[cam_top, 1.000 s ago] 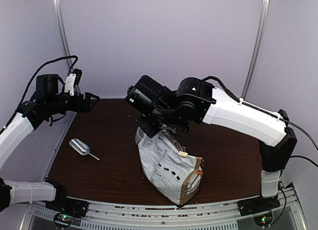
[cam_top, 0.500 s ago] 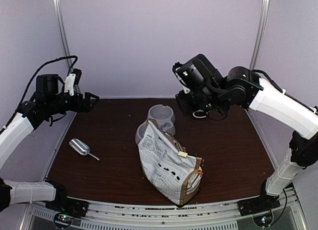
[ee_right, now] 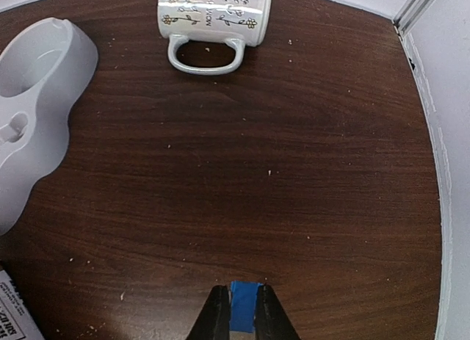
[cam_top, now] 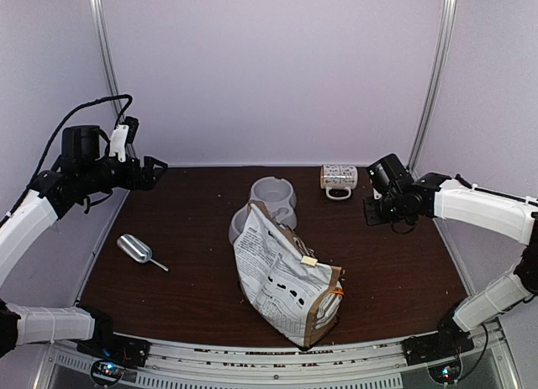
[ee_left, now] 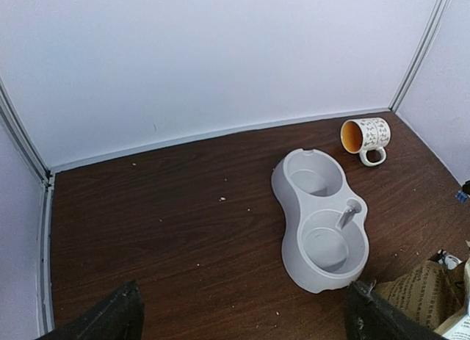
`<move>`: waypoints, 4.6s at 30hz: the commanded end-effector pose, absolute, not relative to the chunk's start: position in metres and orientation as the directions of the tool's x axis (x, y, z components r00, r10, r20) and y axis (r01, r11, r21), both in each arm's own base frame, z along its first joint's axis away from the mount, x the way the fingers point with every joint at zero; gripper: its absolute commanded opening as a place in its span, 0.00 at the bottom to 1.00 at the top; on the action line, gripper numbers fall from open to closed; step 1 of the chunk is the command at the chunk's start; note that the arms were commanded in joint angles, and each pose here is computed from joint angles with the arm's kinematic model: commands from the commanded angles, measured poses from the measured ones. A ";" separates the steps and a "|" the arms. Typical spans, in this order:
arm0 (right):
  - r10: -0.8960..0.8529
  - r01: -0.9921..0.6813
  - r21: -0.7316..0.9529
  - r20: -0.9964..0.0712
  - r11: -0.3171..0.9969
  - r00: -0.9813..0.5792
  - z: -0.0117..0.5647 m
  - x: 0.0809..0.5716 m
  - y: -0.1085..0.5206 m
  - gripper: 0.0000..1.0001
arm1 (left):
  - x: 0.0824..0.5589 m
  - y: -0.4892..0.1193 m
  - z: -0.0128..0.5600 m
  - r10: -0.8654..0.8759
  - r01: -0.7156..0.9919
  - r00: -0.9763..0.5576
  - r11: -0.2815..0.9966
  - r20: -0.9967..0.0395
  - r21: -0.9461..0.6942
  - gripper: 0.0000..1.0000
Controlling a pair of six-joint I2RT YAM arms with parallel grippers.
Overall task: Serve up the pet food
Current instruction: Place the clamp at the center of the board, then remove the clamp from the pet food bag, then place the clamp at the center of the board.
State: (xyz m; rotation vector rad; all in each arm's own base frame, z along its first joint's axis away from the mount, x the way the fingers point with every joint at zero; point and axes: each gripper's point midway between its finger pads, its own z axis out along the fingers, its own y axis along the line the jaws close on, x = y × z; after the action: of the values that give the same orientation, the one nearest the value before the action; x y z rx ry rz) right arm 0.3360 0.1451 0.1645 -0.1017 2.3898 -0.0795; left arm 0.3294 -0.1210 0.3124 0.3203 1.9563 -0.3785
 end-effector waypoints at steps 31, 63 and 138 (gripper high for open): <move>0.040 0.015 0.042 -0.671 0.999 -0.740 0.116 0.401 0.141 0.73 | 0.333 -0.115 0.324 0.063 0.370 -0.355 0.926 -0.933 -0.079 0.98; -0.583 -0.888 -0.023 -0.762 0.459 -0.282 0.330 0.125 0.328 0.86 | 0.327 -0.109 0.335 0.053 0.354 -0.301 0.933 -0.952 -0.060 0.98; -0.160 -0.421 0.094 -0.834 0.902 -0.528 0.274 0.273 0.213 0.10 | 0.324 -0.109 0.338 0.049 0.357 -0.293 0.932 -0.955 -0.062 0.98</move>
State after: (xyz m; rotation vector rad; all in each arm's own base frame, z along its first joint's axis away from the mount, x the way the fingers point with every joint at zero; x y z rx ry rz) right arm 0.2355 0.2337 0.3116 -0.6332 2.0950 0.2968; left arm 0.3224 -0.1089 0.3302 0.2929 1.8946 -0.3161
